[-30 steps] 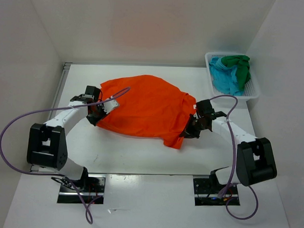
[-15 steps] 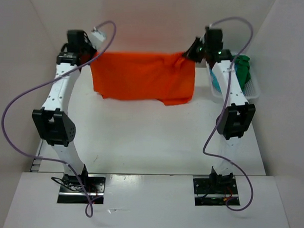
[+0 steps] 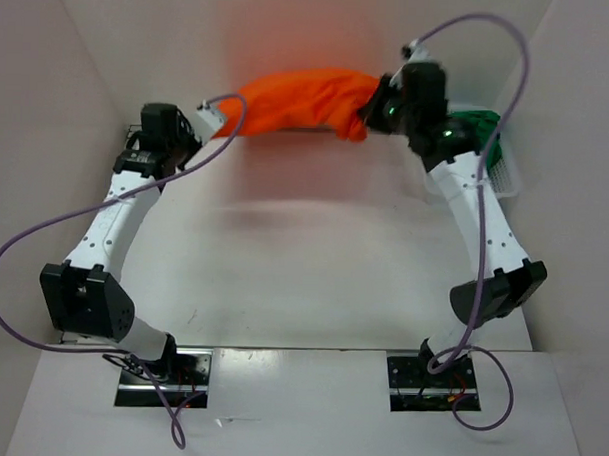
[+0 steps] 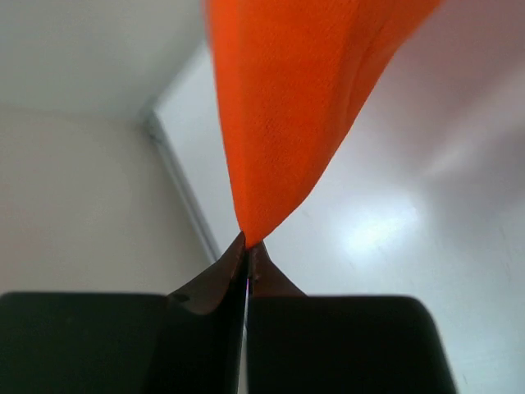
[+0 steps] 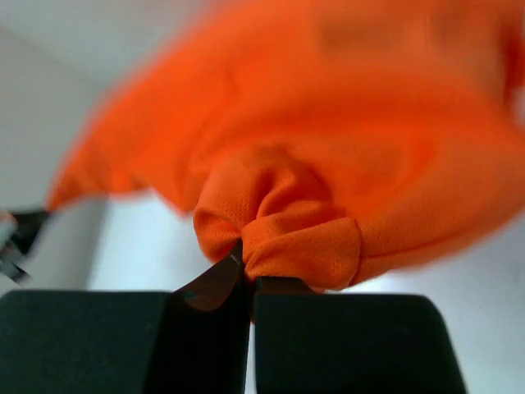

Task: Fold and stack the t-shirts
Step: Flatten out the tshirt, then fold the flattened tshirt in 1/3 of the way

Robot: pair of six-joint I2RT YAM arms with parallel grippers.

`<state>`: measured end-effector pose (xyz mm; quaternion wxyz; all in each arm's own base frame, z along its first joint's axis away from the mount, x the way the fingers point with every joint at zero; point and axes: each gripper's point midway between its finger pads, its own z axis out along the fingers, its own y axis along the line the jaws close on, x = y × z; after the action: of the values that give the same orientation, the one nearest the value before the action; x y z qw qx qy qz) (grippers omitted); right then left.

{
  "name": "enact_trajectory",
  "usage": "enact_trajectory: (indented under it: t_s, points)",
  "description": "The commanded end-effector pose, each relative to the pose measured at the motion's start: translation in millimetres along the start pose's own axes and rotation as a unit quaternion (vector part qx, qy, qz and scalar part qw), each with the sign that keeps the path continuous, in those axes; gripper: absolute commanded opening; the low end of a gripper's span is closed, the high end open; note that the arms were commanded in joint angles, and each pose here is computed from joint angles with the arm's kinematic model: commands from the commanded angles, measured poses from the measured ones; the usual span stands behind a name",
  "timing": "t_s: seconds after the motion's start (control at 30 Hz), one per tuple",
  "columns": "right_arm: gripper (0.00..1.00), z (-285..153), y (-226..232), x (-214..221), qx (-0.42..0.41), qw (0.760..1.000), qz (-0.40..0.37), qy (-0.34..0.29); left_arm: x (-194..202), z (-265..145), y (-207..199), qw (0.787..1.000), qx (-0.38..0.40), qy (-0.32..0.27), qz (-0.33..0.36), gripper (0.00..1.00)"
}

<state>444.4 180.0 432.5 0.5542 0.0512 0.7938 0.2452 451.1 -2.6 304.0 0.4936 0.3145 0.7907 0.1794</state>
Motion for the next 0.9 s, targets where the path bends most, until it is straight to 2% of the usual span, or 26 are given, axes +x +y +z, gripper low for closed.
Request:
enact_trajectory:
  t_s: [0.0, 0.03, 0.07, 0.13, 0.17, 0.23, 0.37, 0.6, 0.67, 0.83, 0.87]
  points:
    - [0.00, 11, -48, 126, 0.067, 0.988, 0.038, 0.131, 53, -13, -26, 0.997, 0.020, 0.061, 0.044, 0.00]
    - [0.00, -8, -46, 130, 0.055, 0.989, 0.056, 0.124, 65, -14, -36, 0.995, 0.033, 0.074, 0.056, 0.00]
    - [0.00, -9, -71, 179, 0.083, 0.979, 0.090, 0.163, 77, -14, -43, 0.993, 0.039, 0.088, 0.062, 0.00]
    - [0.00, -27, -75, 214, 0.070, 0.971, 0.120, 0.193, 106, -18, -76, 0.986, 0.081, 0.118, 0.083, 0.00]
    - [0.00, -33, -90, 255, 0.080, 0.960, 0.135, 0.230, 116, -21, -85, 0.984, 0.091, 0.128, 0.084, 0.00]
    - [0.00, -46, -94, 303, 0.079, 0.940, 0.170, 0.286, 147, -24, -114, 0.973, 0.131, 0.160, 0.102, 0.00]
    - [0.00, -58, -93, 345, 0.084, 0.920, 0.188, 0.333, 192, -38, -143, 0.954, 0.171, 0.216, 0.117, 0.00]
    - [0.00, -58, -101, 354, 0.090, 0.920, 0.177, 0.339, 209, -63, -154, 0.944, 0.190, 0.251, 0.102, 0.00]
    - [0.00, -46, -103, 343, 0.080, 0.924, 0.173, 0.332, 214, -60, -159, 0.940, 0.198, 0.261, 0.098, 0.00]
    - [0.00, -2, -121, 338, 0.082, 0.922, 0.154, 0.345, 209, -27, -156, 0.941, 0.184, 0.275, 0.072, 0.00]
    - [0.00, 2, -125, 339, 0.082, 0.921, 0.153, 0.349, 198, -16, -148, 0.947, 0.171, 0.264, 0.066, 0.00]
